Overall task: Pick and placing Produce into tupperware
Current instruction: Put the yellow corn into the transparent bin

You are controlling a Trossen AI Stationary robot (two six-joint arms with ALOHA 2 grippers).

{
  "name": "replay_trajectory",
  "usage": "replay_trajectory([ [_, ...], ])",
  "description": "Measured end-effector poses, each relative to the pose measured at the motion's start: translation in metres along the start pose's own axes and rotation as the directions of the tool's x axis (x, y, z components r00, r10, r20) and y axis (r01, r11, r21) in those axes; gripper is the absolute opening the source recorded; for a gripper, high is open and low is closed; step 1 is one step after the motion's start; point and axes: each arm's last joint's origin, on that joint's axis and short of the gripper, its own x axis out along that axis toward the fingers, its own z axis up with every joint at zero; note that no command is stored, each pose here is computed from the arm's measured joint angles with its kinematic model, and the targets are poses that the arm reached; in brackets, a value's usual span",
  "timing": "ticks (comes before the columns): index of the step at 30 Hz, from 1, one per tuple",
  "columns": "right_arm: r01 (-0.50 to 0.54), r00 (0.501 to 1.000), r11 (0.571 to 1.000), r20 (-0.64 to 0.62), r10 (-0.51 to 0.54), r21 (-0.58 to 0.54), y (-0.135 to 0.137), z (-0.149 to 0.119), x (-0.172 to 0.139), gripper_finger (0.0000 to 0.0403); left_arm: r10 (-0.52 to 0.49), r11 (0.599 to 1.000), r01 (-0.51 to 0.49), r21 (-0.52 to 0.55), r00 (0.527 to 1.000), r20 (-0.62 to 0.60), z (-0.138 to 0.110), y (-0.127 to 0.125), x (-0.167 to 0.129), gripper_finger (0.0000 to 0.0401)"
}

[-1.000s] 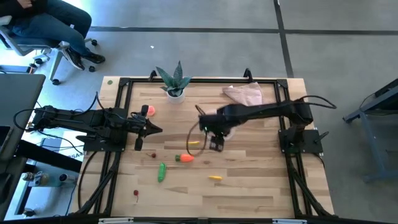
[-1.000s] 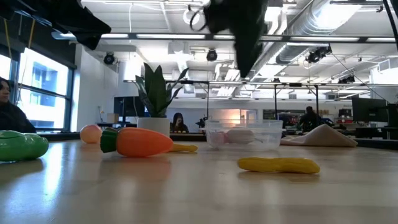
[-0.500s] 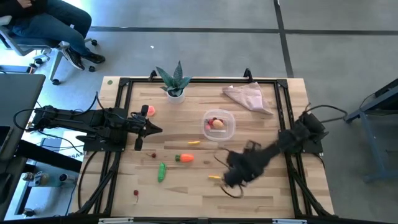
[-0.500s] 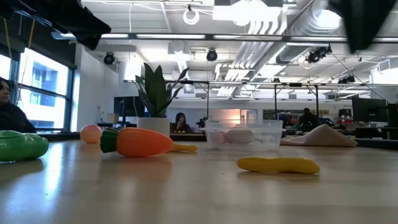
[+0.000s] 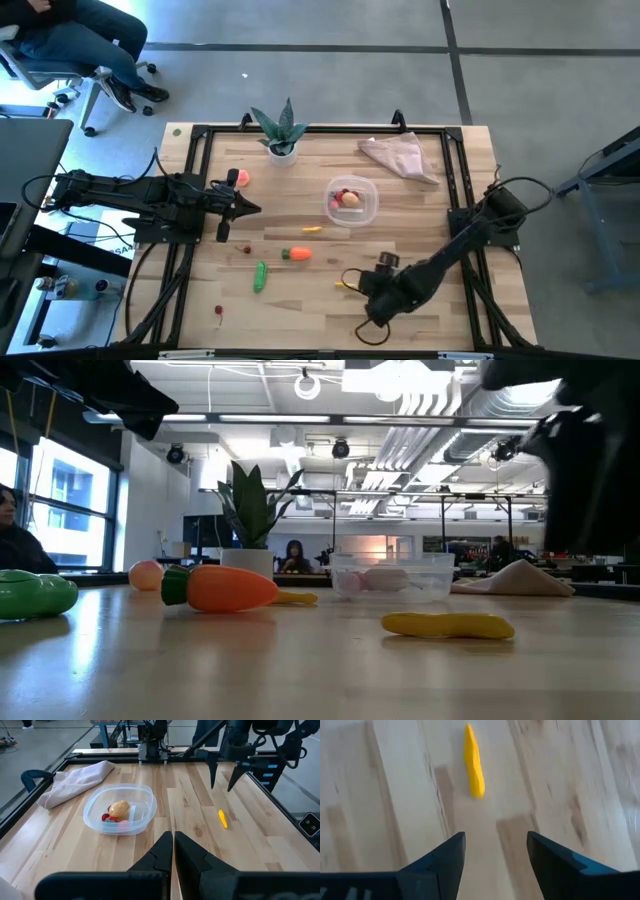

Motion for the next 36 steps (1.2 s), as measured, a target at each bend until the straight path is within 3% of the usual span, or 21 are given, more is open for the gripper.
replay_trajectory([
  [10, -0.123, 0.990, 0.991, 0.060, 0.126, -0.050, -0.018, 0.034, 0.019, 0.0204, 0.000, 1.000, 0.000, 0.000, 1.000, 0.000, 0.000, 0.000, 0.000, 0.0007],
  [22, -0.214, 0.972, 0.971, 0.072, 0.222, -0.104, -0.018, 0.046, 0.025, 0.0204, 0.000, 1.000, 0.000, 0.000, 1.000, 0.000, 0.000, 0.000, 0.000, 0.0007],
  [30, -0.200, 0.978, 0.973, 0.041, 0.206, -0.119, -0.013, 0.042, 0.049, 0.0204, 0.000, 1.000, 0.000, 0.000, 1.000, 0.001, 0.000, 0.000, 0.000, 0.0007],
  [36, -0.204, 0.977, 0.973, 0.038, 0.209, -0.110, -0.012, 0.042, 0.049, 0.0204, 0.000, 1.000, 0.000, 0.000, 1.000, 0.000, 0.000, 0.000, 0.000, 0.0007],
])
